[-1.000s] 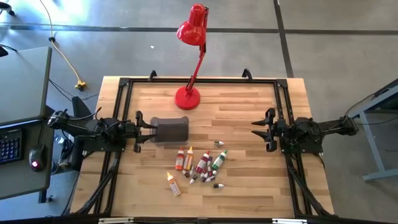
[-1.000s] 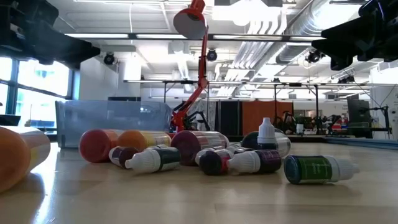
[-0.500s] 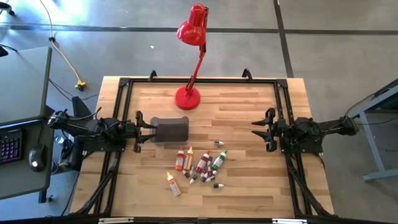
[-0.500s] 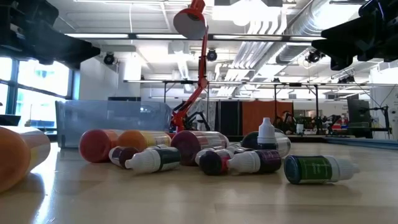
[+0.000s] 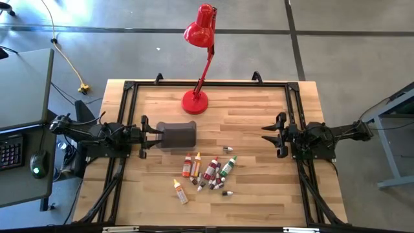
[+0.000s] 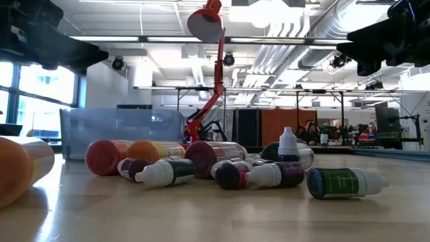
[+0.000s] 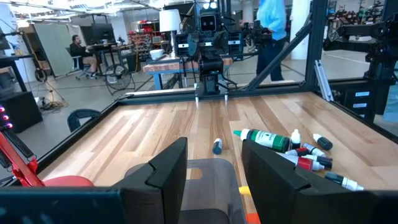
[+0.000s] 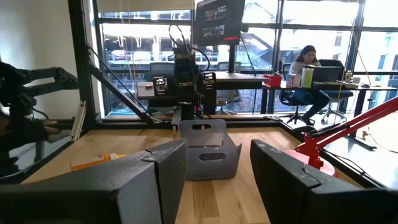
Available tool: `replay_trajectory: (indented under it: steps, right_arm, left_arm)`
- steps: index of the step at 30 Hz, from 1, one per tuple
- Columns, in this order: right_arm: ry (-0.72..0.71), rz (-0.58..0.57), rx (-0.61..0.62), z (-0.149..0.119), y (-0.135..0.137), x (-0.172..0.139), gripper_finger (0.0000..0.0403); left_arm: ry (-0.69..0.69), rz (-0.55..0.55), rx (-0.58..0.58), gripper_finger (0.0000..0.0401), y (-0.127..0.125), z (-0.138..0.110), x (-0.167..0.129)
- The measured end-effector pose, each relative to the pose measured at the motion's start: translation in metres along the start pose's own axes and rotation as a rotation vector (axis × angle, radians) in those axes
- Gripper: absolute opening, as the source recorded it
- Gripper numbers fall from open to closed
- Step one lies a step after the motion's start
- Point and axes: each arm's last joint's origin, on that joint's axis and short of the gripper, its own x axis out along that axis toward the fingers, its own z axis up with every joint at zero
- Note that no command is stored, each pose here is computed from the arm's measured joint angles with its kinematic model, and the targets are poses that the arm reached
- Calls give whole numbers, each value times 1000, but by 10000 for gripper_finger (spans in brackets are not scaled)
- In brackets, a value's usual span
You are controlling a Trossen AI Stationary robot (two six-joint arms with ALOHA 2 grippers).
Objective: Pick & Place food coloring
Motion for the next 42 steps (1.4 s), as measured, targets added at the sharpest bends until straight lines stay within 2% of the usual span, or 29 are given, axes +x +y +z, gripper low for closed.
replay_trajectory:
  steps: [28, 32, 34, 36, 39, 42]
  right_arm:
    - [0, 0, 0, 0, 0, 0, 170]
    - [0, 0, 0, 0, 0, 0, 170]
    - [0, 0, 0, 0, 0, 0, 170]
    - [0, 0, 0, 0, 0, 0, 169]
    - [0, -1, -11, 0, 0, 0, 169]
    - [1, -18, -87, 0, -1, 0, 170]
  left_arm:
    - [-5, 1, -4, 151, 0, 0, 0]
    - [-14, -5, -54, 151, 0, 1, 0]
    - [-66, -1, -77, 151, 1, 8, 0]
    - [-61, 0, -92, 151, 2, 14, -2]
    - [-98, 59, -110, 151, 7, 39, -6]
    - [-73, 85, -107, 151, 11, 63, -8]
